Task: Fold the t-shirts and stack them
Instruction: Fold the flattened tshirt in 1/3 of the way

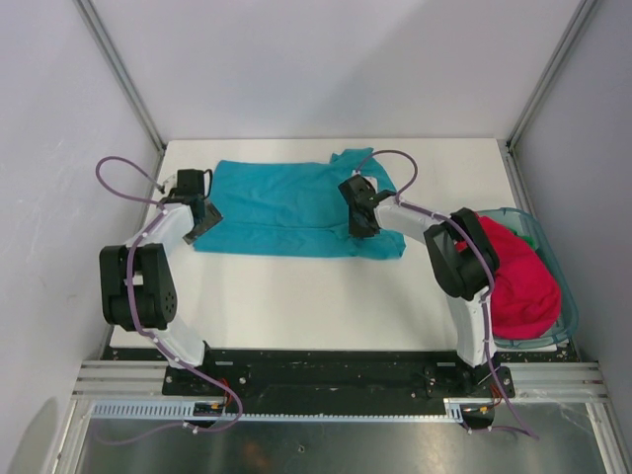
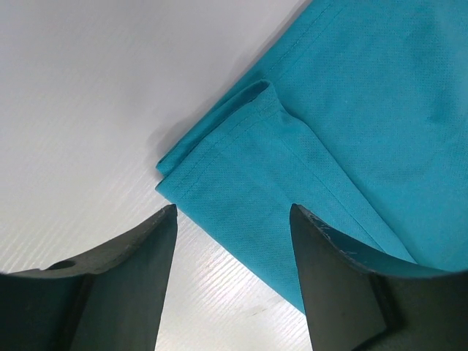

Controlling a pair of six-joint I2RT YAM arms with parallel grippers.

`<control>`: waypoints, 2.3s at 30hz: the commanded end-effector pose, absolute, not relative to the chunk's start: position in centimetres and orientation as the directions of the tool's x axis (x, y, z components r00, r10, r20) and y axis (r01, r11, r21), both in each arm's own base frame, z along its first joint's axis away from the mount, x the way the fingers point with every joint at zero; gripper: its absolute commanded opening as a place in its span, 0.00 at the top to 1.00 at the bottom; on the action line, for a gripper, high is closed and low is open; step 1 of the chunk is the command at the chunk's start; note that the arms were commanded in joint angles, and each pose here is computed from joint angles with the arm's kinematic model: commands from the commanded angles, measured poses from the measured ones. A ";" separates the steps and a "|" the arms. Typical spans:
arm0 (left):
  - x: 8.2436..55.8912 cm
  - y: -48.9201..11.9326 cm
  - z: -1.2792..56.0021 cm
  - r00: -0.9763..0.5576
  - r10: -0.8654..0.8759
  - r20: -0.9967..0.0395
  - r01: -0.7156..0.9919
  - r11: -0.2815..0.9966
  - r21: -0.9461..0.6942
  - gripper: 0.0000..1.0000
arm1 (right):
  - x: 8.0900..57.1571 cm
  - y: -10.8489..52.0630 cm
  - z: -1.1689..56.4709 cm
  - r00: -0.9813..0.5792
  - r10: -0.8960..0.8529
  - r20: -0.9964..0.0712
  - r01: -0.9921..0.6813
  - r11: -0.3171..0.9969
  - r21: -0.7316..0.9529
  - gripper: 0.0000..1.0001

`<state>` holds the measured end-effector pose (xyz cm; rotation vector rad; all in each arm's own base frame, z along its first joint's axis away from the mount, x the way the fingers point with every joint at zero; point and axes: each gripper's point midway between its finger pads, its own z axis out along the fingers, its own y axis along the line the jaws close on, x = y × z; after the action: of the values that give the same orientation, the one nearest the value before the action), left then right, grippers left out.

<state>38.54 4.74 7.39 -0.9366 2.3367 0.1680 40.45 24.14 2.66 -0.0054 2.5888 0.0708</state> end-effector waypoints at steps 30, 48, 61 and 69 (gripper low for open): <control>40.0 5.7 9.6 -0.519 -0.578 -0.629 -0.657 0.741 -0.138 0.33 | 48.6 26.9 5.0 -0.760 0.042 -0.649 -0.014 0.997 0.081 0.74; 39.2 5.5 10.3 -0.517 -0.576 -0.633 -0.643 0.750 -0.156 0.32 | 54.1 27.5 10.5 -0.647 0.038 -0.761 -0.035 0.996 0.079 0.33; 36.4 5.1 9.2 -0.494 -0.654 -0.572 -0.672 0.705 -0.225 0.34 | 45.3 20.9 11.5 -0.719 0.150 -0.679 0.107 0.989 0.105 0.44; 35.7 5.3 9.0 -0.492 -0.661 -0.567 -0.679 0.699 -0.226 0.35 | 40.0 16.6 10.4 -0.745 0.185 -0.641 0.172 0.982 0.083 0.59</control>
<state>35.58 5.37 7.93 -1.0012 2.3108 0.0714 40.66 17.74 9.11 0.1799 2.4677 0.0157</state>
